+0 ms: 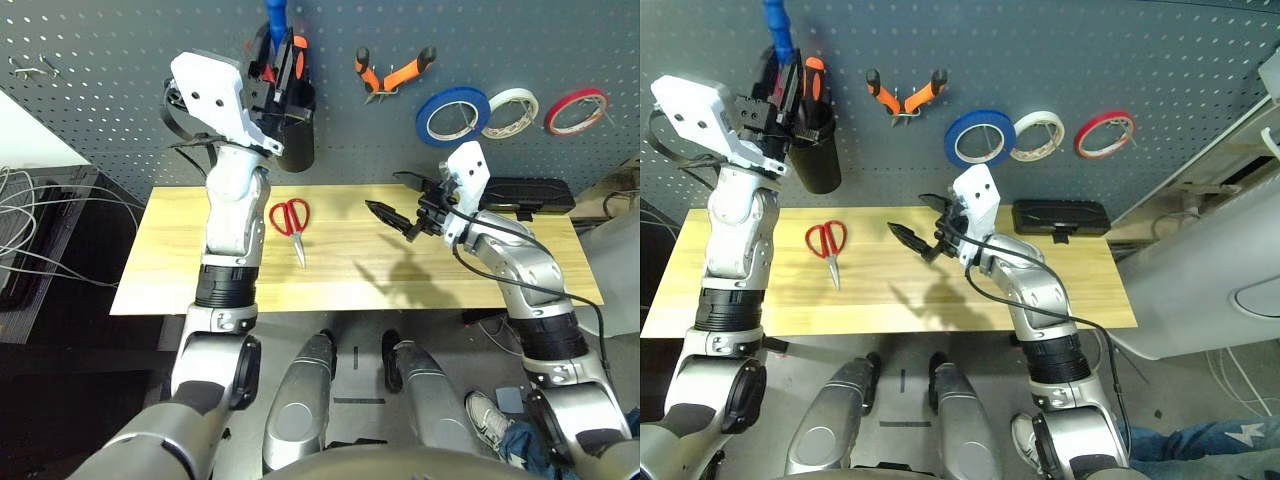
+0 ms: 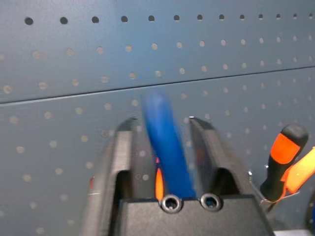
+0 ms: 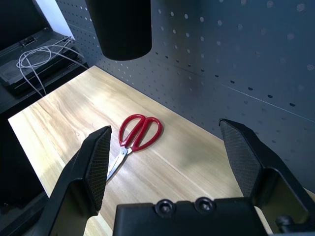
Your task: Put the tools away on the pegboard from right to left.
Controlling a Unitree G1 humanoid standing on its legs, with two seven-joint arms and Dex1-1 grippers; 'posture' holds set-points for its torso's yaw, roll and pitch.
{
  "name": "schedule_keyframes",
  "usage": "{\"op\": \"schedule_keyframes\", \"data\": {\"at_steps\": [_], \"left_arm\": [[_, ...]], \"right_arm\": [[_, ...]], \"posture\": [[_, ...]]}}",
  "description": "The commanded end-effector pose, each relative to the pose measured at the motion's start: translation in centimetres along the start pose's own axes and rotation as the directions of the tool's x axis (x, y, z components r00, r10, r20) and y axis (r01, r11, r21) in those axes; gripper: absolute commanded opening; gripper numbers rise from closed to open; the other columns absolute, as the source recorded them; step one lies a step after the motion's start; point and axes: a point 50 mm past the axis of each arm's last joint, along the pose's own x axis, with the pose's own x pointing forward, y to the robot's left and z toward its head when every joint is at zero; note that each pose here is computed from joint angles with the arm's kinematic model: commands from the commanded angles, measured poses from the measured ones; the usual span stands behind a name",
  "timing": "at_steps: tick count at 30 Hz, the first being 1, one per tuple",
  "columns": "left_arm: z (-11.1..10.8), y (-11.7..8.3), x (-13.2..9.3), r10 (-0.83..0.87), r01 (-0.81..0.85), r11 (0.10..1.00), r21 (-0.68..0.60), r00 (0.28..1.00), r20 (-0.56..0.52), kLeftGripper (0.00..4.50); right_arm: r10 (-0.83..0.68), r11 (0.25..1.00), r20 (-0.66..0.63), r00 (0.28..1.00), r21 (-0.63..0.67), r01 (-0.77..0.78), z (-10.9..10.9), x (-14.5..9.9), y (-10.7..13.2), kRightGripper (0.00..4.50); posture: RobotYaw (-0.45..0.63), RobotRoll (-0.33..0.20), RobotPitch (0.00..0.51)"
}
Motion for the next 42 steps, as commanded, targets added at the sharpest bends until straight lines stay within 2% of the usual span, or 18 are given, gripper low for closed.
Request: {"op": "schedule_keyframes", "data": {"at_steps": [1,2,4,8,13,18,23,29,33,36,39,42], "left_arm": [[1.0,-0.8,-0.4,-0.089,0.082,0.994,0.074,0.992,0.089,3.53],[1.8,-1.9,-0.7,-0.187,0.17,0.978,0.123,0.972,0.142,3.86],[2.3,-4.5,-2.1,-0.39,0.358,0.915,0.184,0.902,0.183,4.48],[0.1,-8.2,-5.9,-0.653,0.642,0.756,0.13,0.755,0.065,4.48],[-1.8,-9.9,-8.4,-0.734,0.734,0.678,0.034,0.679,-0.027,4.48],[-3.5,-10.5,-9.4,-0.751,0.755,0.656,-0.021,0.649,-0.123,4.48],[-6.1,-10.8,-10.8,-0.762,0.768,0.633,-0.101,0.594,-0.258,4.48],[-9.8,-9.8,-11.5,-0.666,0.689,0.706,-0.162,0.57,-0.482,4.48],[-12.7,-8.4,-12.4,-0.557,0.616,0.767,-0.179,0.501,-0.662,4.48],[-13.7,-7.8,-12.5,-0.504,0.562,0.807,-0.182,0.496,-0.707,4.48],[-15.7,-5.6,-12.6,-0.356,0.44,0.887,-0.143,0.452,-0.818,4.48],[-16.7,-4.3,-12.6,-0.273,0.388,0.916,-0.1,0.422,-0.865,4.48]], "right_arm": [[-0.005,1.0,-0.008,1.0,0.006,0.005,-0.5,-0.3,0.0,4.5],[-0.011,1.0,-0.015,1.0,0.007,0.011,-0.7,-0.5,-0.1,4.5],[-0.032,0.999,-0.038,0.999,0.014,0.033,-1.5,-1.2,-0.4,4.5],[-0.077,0.996,-0.132,0.988,0.034,0.082,-4.2,-3.1,-0.9,4.5],[-0.218,0.968,-0.304,0.927,0.052,0.244,-8.3,-5.6,-2.2,4.5],[-0.266,0.951,-0.321,0.909,0.063,0.301,-9.4,-6.0,-2.4,4.5],[-0.245,0.962,-0.307,0.92,0.042,0.27,-9.2,-5.2,-2.2,4.5],[-0.215,0.972,-0.283,0.935,0.036,0.234,-8.2,-3.8,-2.1,4.5],[-0.183,0.979,-0.281,0.942,0.04,0.202,-7.6,-3.1,-2.0,4.5],[-0.172,0.981,-0.287,0.943,0.043,0.192,-7.5,-3.0,-1.9,4.5],[-0.162,0.983,-0.303,0.939,0.032,0.18,-7.5,-3.1,-1.9,4.5],[-0.151,0.985,-0.314,0.937,0.03,0.169,-7.5,-3.1,-1.9,4.5]], "posture": [[0.11,0.0,0.254],[0.11,0.0,0.254],[0.11,0.0,0.255],[0.1,0.0,0.26],[0.1,0.0,0.268],[0.09,0.0,0.273],[0.09,0.0,0.272],[0.1,0.0,0.266],[0.1,0.0,0.262],[0.1,0.0,0.262],[0.1,0.0,0.262],[0.09,0.0,0.265]]}}
